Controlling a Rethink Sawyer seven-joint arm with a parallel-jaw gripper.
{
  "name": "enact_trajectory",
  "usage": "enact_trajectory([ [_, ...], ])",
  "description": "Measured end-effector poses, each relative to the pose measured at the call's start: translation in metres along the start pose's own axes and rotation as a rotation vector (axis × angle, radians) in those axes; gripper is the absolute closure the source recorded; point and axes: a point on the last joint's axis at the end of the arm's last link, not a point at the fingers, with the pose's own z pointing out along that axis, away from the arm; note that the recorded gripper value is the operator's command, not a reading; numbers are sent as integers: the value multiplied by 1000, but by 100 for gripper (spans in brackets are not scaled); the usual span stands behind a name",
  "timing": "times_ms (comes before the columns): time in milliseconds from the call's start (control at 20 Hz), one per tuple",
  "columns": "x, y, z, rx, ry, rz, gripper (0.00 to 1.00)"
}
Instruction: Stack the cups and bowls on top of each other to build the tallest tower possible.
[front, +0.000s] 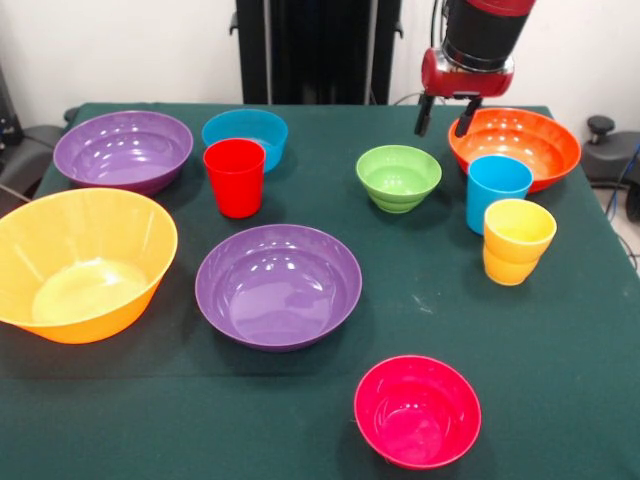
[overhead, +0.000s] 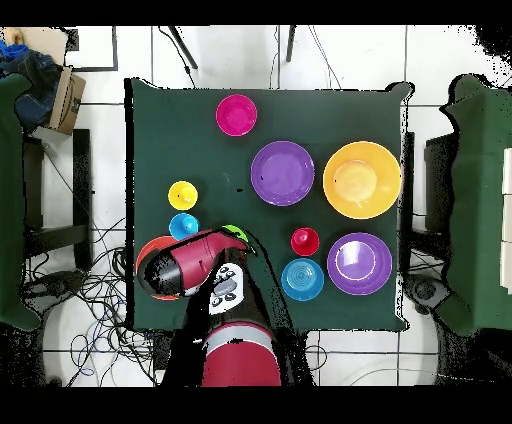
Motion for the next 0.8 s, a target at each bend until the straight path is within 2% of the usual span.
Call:
enact_trajectory([
  [800, 3, 8, -1, 10, -1, -18, 0],
])
